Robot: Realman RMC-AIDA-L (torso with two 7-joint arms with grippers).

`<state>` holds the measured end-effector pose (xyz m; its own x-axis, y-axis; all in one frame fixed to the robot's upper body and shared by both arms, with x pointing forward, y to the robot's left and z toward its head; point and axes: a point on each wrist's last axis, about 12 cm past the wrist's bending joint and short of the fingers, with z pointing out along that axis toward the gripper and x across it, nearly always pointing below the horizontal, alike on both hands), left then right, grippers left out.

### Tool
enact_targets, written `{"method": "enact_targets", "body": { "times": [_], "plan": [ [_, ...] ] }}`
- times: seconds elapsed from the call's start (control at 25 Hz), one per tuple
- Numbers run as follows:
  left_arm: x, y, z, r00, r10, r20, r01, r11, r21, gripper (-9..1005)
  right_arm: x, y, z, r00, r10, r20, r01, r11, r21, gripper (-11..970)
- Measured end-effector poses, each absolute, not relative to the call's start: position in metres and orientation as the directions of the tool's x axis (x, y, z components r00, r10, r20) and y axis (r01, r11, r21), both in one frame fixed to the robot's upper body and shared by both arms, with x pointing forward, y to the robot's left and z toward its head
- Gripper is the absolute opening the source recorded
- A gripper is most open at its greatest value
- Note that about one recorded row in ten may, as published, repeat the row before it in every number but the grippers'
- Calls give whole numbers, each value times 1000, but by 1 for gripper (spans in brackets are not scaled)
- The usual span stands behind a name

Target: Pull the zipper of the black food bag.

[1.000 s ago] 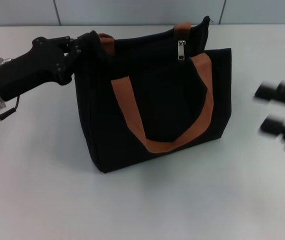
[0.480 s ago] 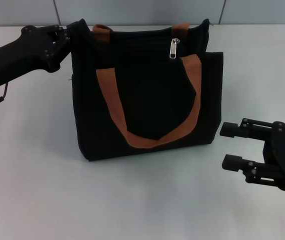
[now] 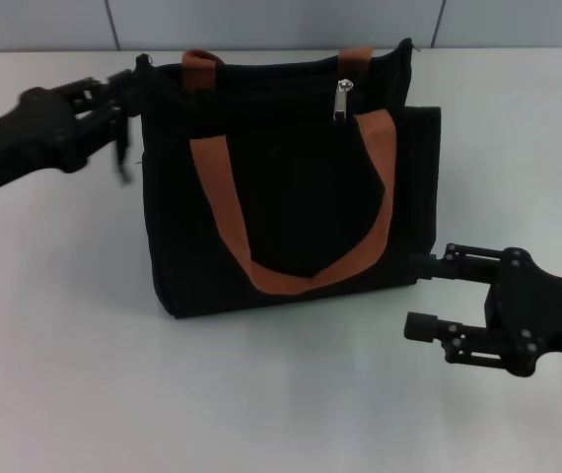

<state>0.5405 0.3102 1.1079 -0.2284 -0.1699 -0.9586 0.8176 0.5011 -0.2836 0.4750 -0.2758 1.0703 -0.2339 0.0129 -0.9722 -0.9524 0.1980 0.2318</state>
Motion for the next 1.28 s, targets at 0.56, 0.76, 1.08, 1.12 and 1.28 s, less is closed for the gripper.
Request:
{"method": "enact_targets", "body": {
  "times": [0.56,0.76,1.08,1.12,1.28],
  "plan": [
    [498,342,1132,-213,-179,-961,919,298,-259,590,485,-260,1063,-222,-48,-974,-956,206,208,667],
    [480,308,1104,-159,-88,-983,966,193,-173,795,487,-255,1059,-223,-82,-971,-958,201,203,668],
    [465,287,1069,-225,40,-973,964,156,-217,832,478,-247,1051,-186,-79,-979,-970,176,170,794],
    [464,286,1067,-230,50,-972,962,161,-220,832,477,-246,1050,-180,-79,-980,-971,171,165,810],
    [464,286,1063,-242,73,-968,959,169,-227,832,475,-242,1048,-176,-87,-980,-975,149,162,826]
  ]
}}
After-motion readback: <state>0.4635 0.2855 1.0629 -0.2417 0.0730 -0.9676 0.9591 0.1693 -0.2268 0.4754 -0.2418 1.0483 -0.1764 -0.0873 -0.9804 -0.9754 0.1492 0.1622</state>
